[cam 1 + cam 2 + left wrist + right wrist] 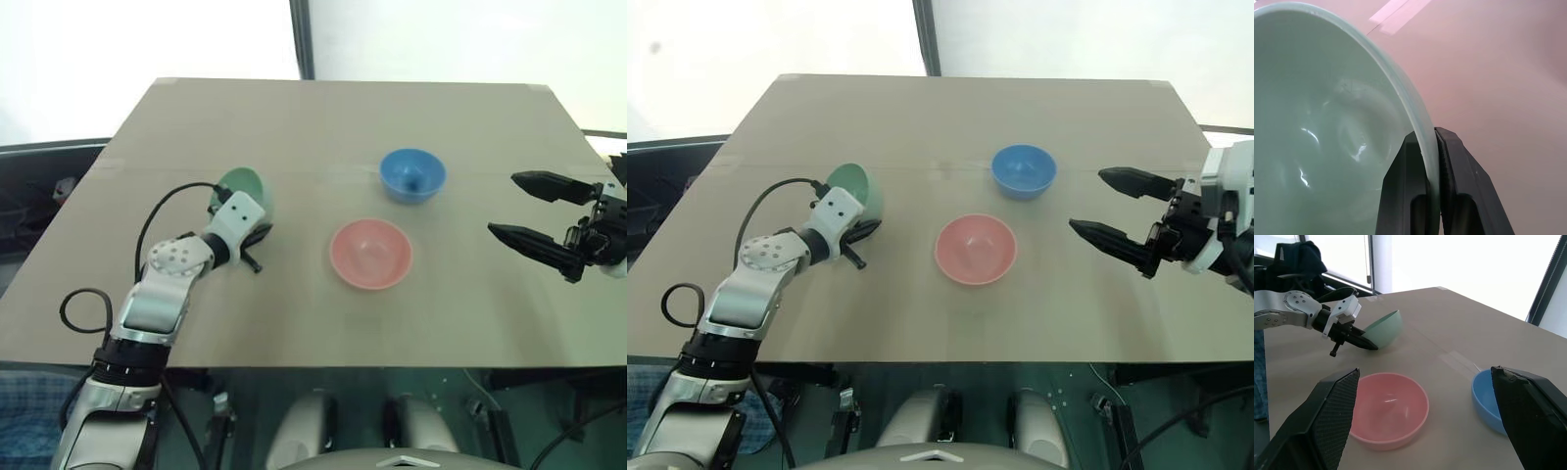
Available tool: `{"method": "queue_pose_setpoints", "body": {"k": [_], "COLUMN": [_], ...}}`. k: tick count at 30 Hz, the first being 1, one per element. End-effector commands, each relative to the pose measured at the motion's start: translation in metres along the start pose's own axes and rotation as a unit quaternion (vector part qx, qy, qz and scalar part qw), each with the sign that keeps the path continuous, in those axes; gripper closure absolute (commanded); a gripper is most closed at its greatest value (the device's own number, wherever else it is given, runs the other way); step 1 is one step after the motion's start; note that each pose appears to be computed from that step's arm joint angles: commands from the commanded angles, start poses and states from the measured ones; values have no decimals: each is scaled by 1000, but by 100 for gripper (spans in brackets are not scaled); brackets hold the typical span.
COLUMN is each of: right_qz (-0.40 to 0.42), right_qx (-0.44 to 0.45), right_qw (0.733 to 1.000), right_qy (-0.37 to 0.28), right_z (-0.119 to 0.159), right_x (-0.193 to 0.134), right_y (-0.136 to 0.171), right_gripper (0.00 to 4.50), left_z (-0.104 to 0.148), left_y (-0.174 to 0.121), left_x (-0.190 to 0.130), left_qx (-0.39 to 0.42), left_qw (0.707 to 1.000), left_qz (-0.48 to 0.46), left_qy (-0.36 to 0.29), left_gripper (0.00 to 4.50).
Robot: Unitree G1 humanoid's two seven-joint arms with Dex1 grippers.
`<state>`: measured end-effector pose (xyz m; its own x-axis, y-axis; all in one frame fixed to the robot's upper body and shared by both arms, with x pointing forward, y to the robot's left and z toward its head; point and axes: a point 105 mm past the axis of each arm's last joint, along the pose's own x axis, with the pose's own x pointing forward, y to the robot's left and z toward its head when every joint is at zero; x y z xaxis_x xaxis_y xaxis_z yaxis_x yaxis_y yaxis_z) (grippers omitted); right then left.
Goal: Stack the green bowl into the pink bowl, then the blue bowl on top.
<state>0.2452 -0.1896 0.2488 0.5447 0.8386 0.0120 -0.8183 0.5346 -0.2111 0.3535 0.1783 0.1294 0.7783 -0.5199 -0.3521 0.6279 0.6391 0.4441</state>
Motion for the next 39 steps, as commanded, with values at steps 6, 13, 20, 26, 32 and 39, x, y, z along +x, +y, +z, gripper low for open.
{"method": "queue_pose_setpoints", "body": {"k": [6,13,20,26,32,39], "right_qz": [2,-5,-18,-21,-18,-14], "right_qx": [-17,-19,-22,-22,-21,-19], "right_qw": [1000,1000,999,999,1000,1000], "right_qy": [-11,-16,-17,-16,-15,-13], "right_z": [3,3,3,2,2,0], "right_x": [4,4,1,1,2,4], "right_y": [0,2,3,3,3,4], "right_gripper": [0,0,0,0,0,0], "left_z": [104,123,120,121,134,145], "left_y": [-30,-71,-86,-87,-93,-78], "left_x": [1,-1,2,4,-3,-22], "left_qx": [292,436,459,462,442,239], "left_qw": [926,818,783,775,769,839], "left_qz": [-192,-317,-362,-373,-370,-365], "left_qy": [-145,-203,-211,-216,-275,-324], "left_gripper": [447,447,447,246,43,43]}}
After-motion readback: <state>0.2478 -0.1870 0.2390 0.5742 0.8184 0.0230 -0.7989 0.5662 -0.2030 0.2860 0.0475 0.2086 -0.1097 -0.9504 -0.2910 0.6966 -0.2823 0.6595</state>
